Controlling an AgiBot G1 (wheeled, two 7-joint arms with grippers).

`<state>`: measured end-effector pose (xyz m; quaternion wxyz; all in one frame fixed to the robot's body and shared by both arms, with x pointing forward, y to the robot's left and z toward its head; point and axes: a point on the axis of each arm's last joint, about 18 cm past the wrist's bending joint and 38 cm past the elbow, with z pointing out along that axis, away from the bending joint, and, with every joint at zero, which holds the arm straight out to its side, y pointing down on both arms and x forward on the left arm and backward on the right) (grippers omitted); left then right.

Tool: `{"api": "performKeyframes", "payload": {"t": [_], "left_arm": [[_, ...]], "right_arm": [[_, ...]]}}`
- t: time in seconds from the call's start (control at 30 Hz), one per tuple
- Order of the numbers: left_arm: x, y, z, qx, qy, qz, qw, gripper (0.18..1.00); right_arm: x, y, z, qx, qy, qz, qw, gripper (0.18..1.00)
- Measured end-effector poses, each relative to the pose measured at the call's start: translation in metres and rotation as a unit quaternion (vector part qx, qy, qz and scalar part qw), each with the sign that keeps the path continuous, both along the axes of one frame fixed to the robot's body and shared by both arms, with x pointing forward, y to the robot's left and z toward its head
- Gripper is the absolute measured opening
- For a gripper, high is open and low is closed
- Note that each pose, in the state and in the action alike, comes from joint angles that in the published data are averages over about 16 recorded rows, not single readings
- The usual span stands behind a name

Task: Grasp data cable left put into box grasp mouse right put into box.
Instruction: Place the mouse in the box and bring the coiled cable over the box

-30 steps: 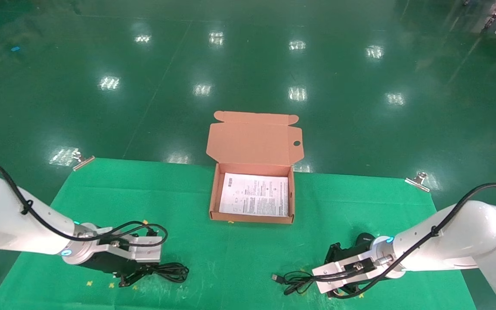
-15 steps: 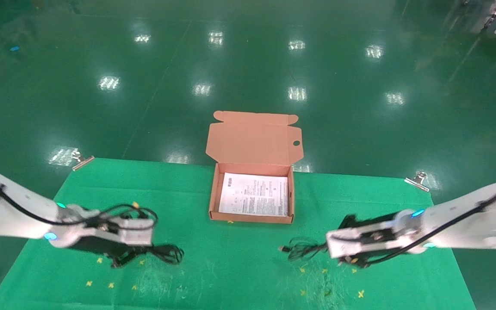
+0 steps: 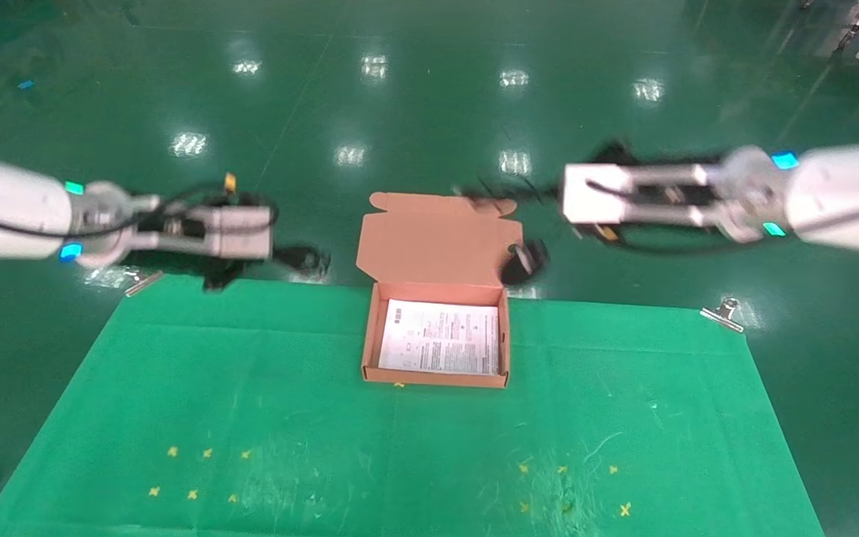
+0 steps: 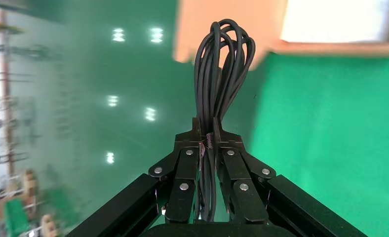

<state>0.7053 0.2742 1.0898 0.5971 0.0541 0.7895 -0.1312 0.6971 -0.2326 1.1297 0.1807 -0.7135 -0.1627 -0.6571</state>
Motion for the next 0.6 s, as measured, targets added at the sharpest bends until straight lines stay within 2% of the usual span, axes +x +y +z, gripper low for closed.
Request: {"api": "performKeyframes", "payload": {"t": [0.13, 0.27, 0.6], "left_arm": [[0.002, -0.013, 0.027, -0.017, -0.037, 0.001, 0.9992, 0.22], [0.005, -0.019, 0.036, -0.026, -0.05, 0.003, 0.9984, 0.22], [0.013, -0.011, 0.012, -0.023, -0.023, 0.02, 0.9993, 0.219]], "right_arm": [[0.0, 0.03, 0.031, 0.001, -0.032, 0.018, 0.999, 0.202], [0.002, 0.047, 0.043, 0.001, -0.042, 0.027, 0.999, 0.202], [0.015, 0.053, 0.028, 0.004, -0.026, 0.024, 0.999, 0.202]]}}
